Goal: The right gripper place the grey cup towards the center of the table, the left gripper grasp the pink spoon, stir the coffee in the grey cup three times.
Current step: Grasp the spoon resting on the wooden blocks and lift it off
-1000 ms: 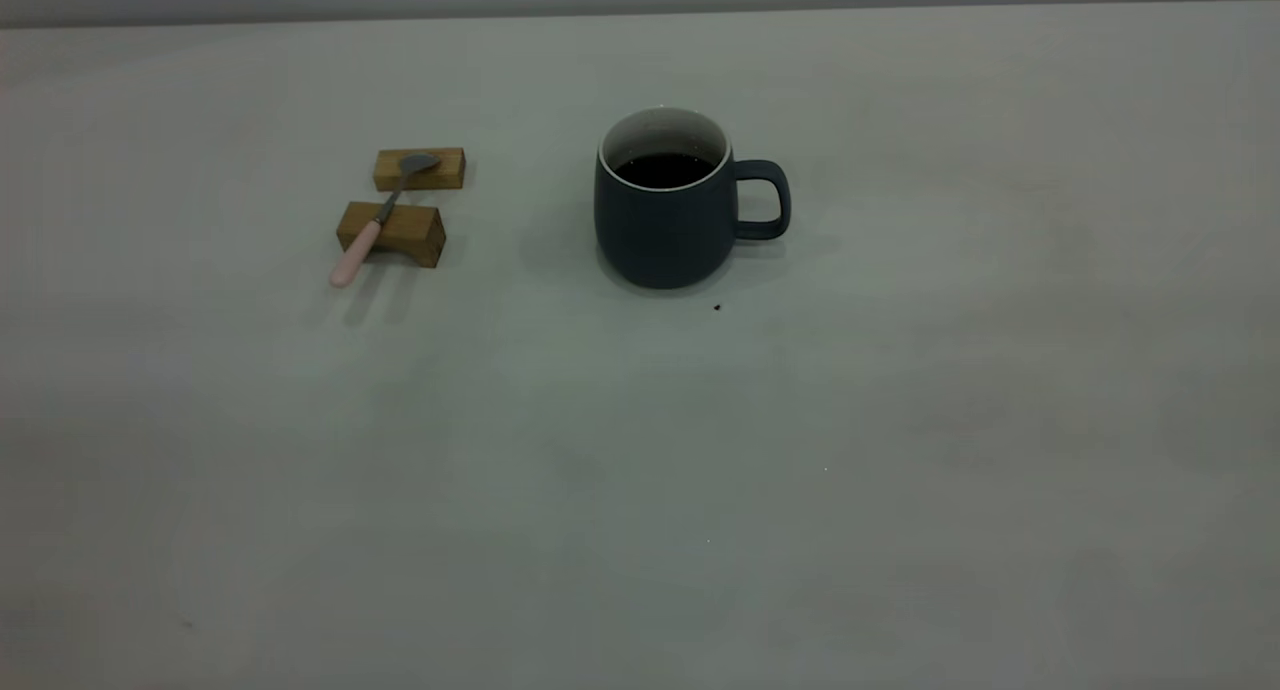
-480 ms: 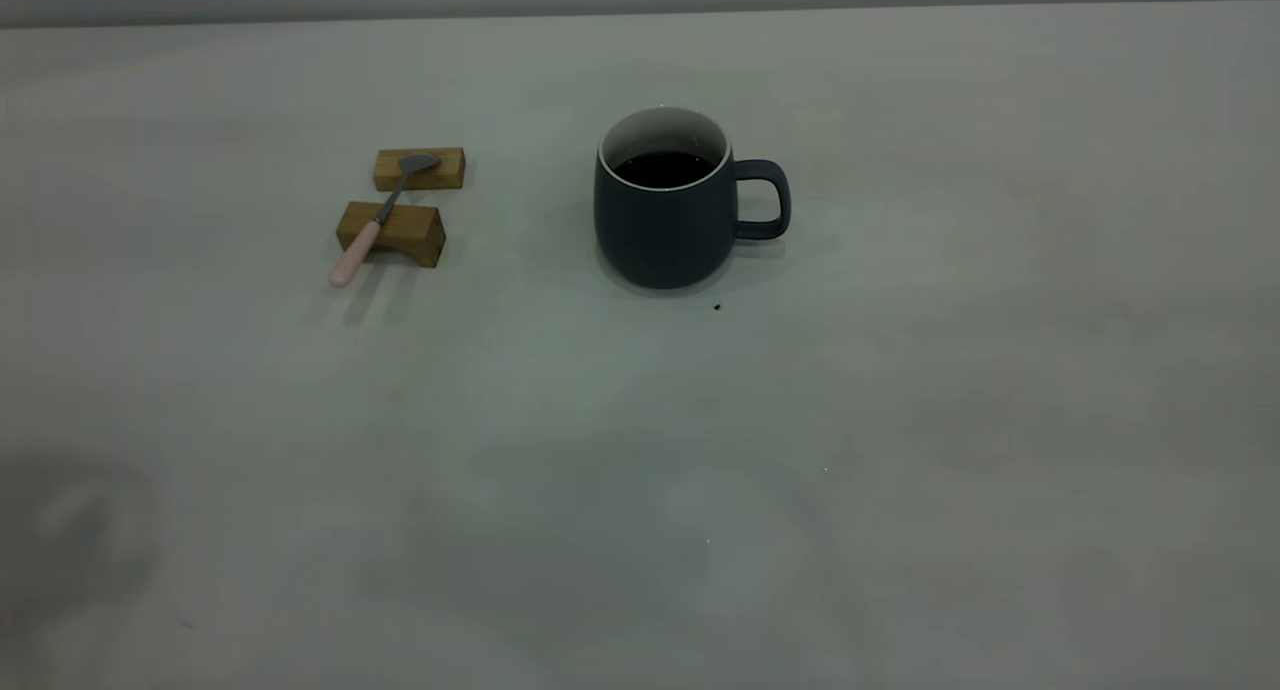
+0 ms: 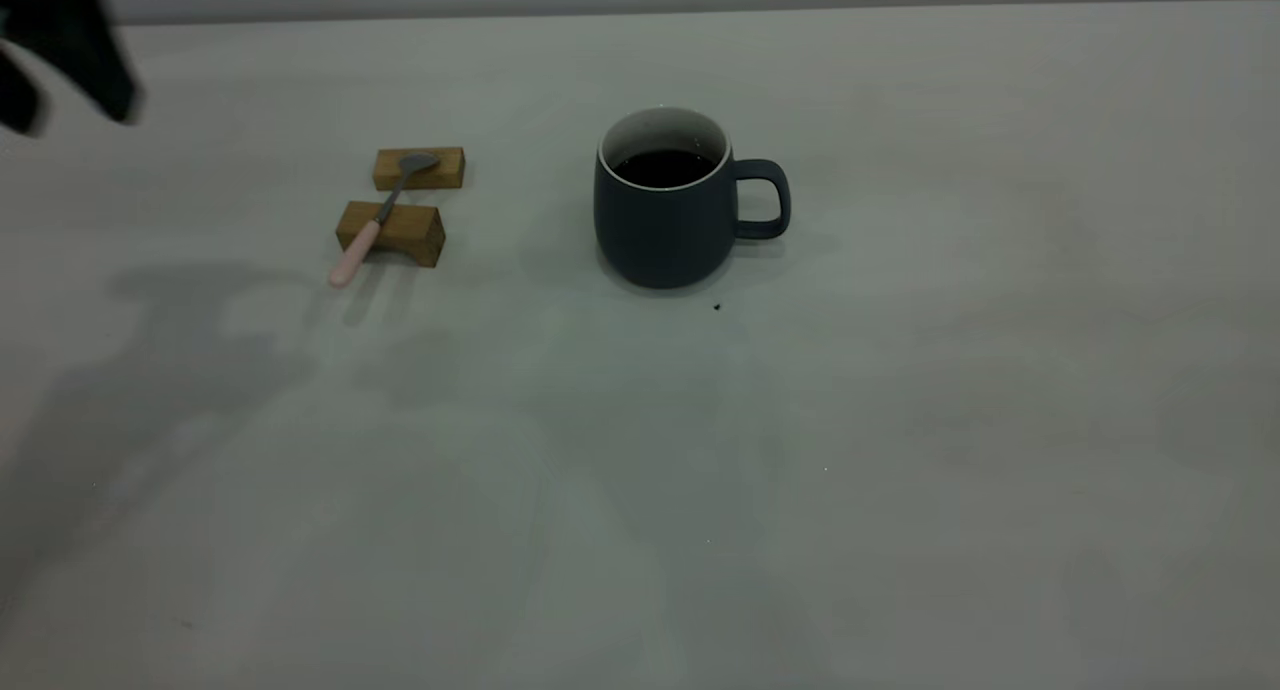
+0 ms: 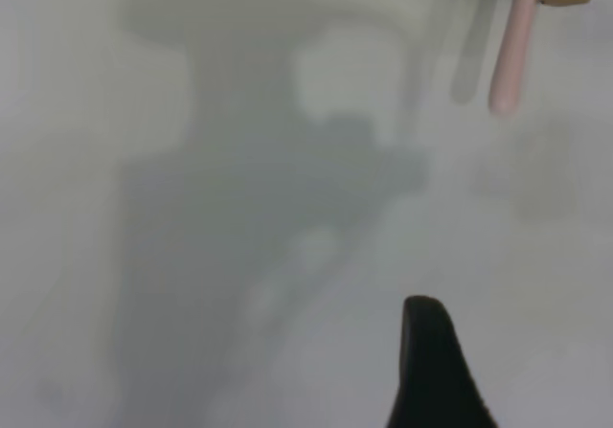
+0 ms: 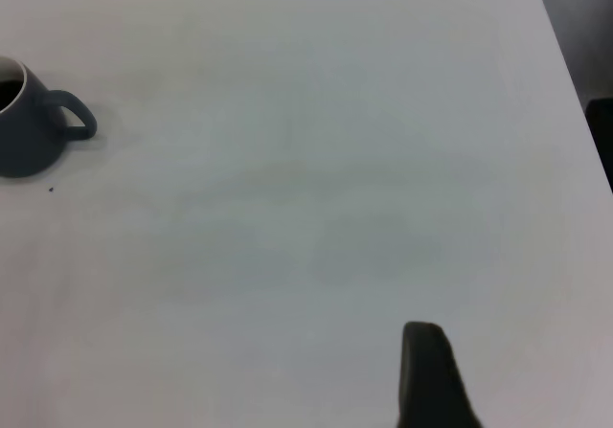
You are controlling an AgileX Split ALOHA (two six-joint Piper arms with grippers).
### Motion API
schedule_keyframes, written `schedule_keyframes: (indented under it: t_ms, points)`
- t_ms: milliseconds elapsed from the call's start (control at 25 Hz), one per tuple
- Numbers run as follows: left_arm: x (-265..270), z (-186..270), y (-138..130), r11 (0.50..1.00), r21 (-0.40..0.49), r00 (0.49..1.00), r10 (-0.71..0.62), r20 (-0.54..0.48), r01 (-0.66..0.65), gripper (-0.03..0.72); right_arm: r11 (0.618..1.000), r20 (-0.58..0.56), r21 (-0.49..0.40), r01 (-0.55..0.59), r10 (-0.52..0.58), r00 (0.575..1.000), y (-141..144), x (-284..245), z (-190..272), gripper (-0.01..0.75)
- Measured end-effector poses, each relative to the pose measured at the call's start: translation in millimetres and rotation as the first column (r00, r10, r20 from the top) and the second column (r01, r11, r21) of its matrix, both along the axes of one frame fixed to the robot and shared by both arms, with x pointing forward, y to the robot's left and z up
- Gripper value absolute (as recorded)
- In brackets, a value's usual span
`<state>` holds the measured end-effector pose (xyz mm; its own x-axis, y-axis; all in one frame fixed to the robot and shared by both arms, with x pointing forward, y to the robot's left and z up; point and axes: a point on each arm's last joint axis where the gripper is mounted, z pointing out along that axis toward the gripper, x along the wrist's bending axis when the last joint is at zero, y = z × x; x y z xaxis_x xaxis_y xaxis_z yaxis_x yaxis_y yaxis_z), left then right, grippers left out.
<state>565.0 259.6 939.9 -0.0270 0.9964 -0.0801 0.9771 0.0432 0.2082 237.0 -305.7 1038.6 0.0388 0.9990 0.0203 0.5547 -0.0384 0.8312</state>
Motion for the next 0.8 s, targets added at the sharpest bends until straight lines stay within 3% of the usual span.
schedule_keyframes:
  t_ms: [320,800]
  points:
    - [50.5,-61.1,-42.0,0.997,0.005,0.994,-0.070,-0.081,0.071,0.511,1.000,0.000,0.000,0.000,0.000,1.000,0.0,0.0,0.0,0.491]
    - [76.8,-110.0,-47.6,1.000,0.022,0.991,-0.017,-0.131,0.020,0.510,1.000,0.000,-0.001,0.001,-0.001,1.000,-0.1,0.0,0.0,0.491]
